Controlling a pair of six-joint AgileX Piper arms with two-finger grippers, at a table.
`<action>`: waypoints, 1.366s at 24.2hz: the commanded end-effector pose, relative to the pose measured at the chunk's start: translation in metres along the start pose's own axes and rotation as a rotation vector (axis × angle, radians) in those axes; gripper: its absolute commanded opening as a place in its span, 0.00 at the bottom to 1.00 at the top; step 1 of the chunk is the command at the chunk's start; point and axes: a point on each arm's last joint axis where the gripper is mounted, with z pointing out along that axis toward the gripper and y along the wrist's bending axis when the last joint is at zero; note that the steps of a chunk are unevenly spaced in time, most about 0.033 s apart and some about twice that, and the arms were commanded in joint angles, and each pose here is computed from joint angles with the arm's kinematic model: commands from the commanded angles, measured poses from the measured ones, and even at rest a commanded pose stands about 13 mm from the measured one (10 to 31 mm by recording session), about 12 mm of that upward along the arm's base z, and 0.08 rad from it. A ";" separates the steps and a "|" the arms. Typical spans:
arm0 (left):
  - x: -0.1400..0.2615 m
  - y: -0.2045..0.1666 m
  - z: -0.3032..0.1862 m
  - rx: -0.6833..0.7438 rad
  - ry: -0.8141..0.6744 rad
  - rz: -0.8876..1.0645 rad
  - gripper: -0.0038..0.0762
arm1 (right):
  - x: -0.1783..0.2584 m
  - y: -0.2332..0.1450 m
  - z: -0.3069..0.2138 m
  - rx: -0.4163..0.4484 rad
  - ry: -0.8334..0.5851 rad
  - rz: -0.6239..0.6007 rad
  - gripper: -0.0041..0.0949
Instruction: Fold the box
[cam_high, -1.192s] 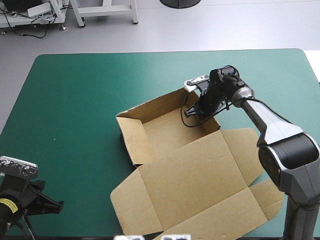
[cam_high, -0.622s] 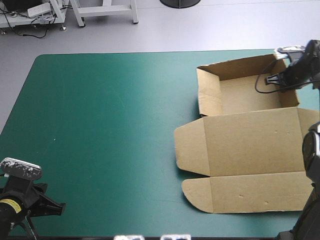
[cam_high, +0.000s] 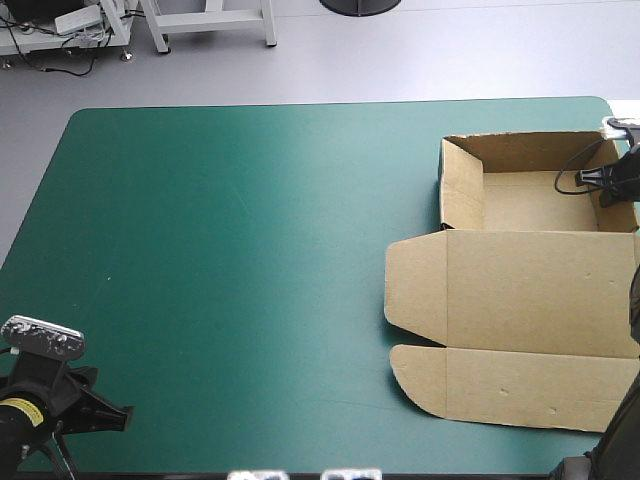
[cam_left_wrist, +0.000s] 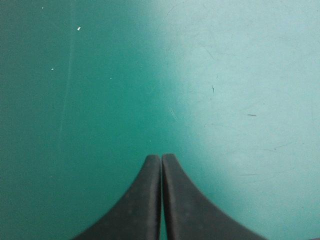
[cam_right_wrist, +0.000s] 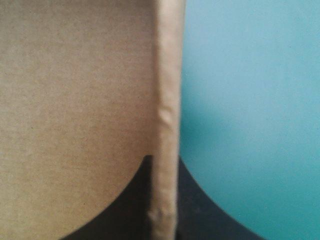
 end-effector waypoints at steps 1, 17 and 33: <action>-0.008 0.001 -0.004 -0.001 -0.054 -0.006 0.04 | -0.004 0.005 -0.034 -0.001 -0.074 -0.041 0.04; -0.008 -0.001 -0.004 0.018 -0.055 -0.013 0.04 | -0.004 0.005 -0.030 -0.006 -0.070 -0.039 0.76; -0.015 -0.001 -0.005 0.017 -0.130 -0.014 0.04 | 0.057 0.161 -0.284 -0.143 -0.691 -0.396 0.51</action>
